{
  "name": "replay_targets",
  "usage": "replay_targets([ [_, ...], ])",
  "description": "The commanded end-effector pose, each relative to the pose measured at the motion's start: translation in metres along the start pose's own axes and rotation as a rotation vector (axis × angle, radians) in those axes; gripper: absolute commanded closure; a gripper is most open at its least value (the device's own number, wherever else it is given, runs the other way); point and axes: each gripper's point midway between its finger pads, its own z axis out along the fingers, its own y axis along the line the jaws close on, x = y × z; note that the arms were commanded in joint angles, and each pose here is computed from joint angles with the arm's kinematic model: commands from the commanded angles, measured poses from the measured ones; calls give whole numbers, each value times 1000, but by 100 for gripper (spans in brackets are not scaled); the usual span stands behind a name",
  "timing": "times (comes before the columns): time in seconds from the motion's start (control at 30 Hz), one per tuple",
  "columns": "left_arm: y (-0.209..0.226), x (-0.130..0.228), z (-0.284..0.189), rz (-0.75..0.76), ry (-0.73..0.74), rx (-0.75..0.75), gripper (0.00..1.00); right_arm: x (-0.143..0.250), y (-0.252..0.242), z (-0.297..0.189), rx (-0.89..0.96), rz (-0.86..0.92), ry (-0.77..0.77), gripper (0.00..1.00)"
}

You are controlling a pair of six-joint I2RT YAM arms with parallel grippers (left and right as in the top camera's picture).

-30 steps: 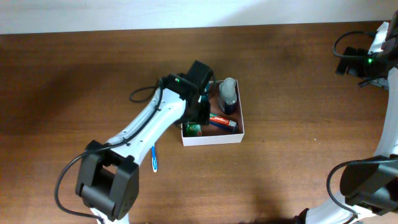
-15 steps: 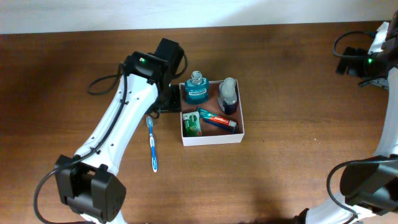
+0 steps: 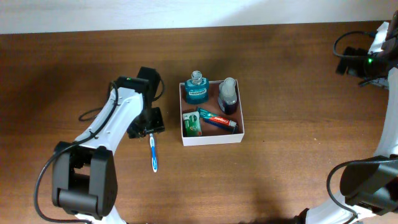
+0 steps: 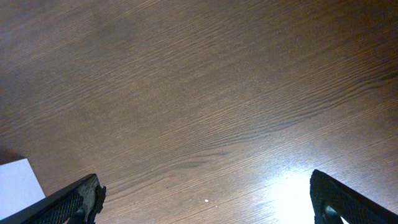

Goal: Pack container
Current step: 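Move the left gripper to the blue toothbrush and grasp its handle, then carry the toothbrush into the box and release it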

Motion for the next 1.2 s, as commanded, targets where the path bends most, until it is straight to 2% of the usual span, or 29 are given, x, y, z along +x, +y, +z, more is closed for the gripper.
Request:
replay_targets([
  [0.0,-8,5,12,41,22,82,39,-3,-2,-3,3,4,-12,2],
  [0.43,-4,21,55,56,27,87,39,-3,-2,-3,2,4,-12,2],
  [0.57,-6,16,65,57,-9,102,43,-3,-2,-3,2,4,-12,2],
  [0.67,-7,16,71,57,-25,110,53,-3,-2,-3,2,4,-12,2],
  [0.8,-6,15,72,57,-27,106,78,-3,-2,-3,2,4,-12,2],
  [0.87,-3,14,72,56,-36,86,86,-3,-2,-3,3,4,-12,2],
  [0.97,4,12,72,55,-47,48,88,-3,-2,-3,2,4,-12,2],
  [1.17,10,5,59,52,-78,6,99,-3,-2,-3,2,4,-12,2],
])
